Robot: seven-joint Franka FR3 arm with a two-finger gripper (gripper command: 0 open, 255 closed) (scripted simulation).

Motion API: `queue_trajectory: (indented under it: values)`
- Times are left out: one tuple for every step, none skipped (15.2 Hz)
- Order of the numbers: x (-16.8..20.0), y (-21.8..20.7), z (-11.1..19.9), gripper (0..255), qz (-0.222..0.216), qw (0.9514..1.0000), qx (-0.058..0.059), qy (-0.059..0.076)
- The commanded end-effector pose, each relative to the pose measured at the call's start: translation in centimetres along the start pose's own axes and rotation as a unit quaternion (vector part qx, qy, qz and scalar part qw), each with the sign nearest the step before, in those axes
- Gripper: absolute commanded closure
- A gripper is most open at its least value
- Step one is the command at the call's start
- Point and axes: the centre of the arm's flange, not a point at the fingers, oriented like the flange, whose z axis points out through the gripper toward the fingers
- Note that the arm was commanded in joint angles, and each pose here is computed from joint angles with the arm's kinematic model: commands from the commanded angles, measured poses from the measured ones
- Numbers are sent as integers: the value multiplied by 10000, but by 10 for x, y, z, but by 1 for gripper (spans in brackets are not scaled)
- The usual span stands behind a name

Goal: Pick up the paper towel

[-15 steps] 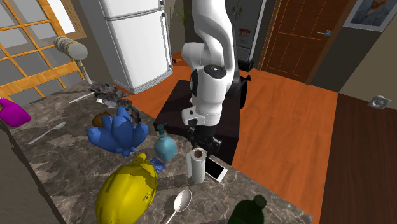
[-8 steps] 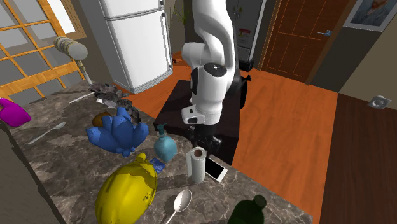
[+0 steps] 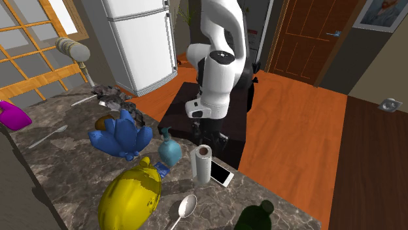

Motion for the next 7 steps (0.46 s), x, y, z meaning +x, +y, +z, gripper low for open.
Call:
queue_trajectory:
  values:
    - [1,0,-11,255,0,10000,0,-3]
    - [2,0,-16,255,0,10000,0,-3]
    - [3,0,-21,255,0,10000,0,-3]
    - [4,0,-26,255,0,10000,0,-3]
    - [5,0,-31,255,0,10000,0,-3]
    - [5,0,-32,255,0,10000,0,-3]
    - [5,0,-32,255,0,10000,0,-3]
